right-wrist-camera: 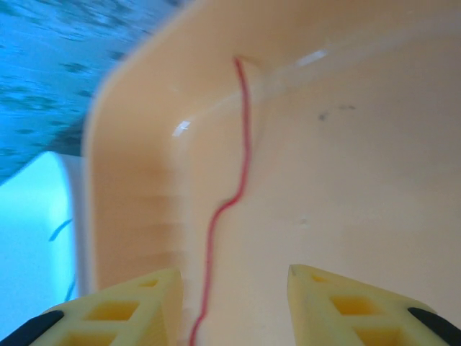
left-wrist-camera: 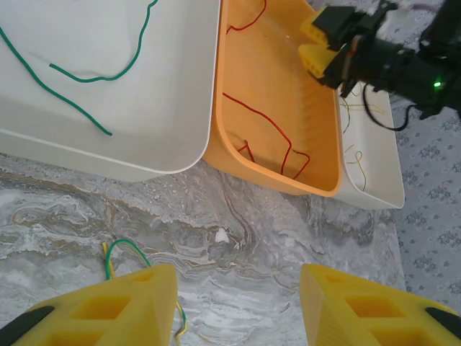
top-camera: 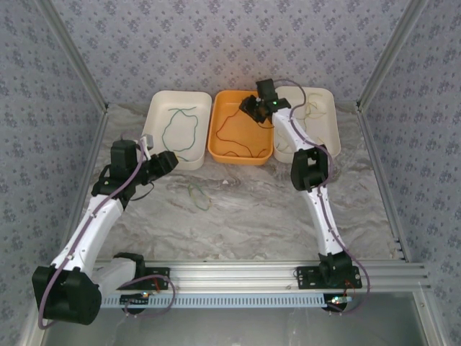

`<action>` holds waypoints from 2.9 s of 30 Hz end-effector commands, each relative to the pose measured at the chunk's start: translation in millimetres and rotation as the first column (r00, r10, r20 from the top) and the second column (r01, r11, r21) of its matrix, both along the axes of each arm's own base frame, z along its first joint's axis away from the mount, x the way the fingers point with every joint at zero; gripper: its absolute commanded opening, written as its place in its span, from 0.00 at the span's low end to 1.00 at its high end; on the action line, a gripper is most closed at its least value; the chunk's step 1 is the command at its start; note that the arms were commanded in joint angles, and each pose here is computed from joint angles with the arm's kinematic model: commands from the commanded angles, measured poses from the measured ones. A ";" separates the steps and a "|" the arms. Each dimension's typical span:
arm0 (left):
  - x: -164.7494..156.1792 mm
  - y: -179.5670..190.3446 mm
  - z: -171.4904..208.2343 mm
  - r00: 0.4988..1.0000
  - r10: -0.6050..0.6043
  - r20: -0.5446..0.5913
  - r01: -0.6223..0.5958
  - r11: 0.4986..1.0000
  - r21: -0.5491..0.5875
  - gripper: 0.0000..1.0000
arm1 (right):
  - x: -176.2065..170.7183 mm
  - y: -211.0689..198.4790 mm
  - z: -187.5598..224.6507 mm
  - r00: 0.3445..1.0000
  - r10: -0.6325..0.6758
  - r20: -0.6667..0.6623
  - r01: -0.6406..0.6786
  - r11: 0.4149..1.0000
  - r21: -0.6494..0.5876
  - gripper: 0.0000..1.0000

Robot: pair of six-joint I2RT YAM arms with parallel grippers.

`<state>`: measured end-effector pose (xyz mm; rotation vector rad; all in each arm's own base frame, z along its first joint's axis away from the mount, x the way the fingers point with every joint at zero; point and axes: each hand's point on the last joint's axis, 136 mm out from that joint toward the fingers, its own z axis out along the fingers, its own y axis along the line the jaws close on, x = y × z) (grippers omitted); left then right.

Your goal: Untangle the cables

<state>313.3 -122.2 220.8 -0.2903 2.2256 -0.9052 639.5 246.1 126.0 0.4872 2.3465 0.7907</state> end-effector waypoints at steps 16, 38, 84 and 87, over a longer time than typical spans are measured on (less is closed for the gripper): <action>-35.0 1.8 -76.2 0.977 0.007 -0.214 0.003 0.999 0.045 0.55 | -171.3 26.1 147.0 0.846 0.325 0.422 -0.162 0.912 -0.377 0.47; -23.0 -53.7 -194.1 0.922 0.096 -0.375 -0.022 0.980 0.196 0.39 | -378.4 62.2 39.8 0.839 0.500 0.214 -0.370 0.813 -0.449 0.44; -62.2 -135.0 -86.8 0.883 -0.466 -0.052 0.447 0.803 0.395 0.00 | -361.6 49.8 47.5 0.770 0.620 0.150 -0.598 0.784 -0.168 0.00; -58.0 -135.7 -83.3 0.924 -0.379 -0.043 0.374 0.876 0.304 0.00 | -358.8 33.1 57.6 0.806 0.545 0.231 -0.523 0.838 -0.153 0.00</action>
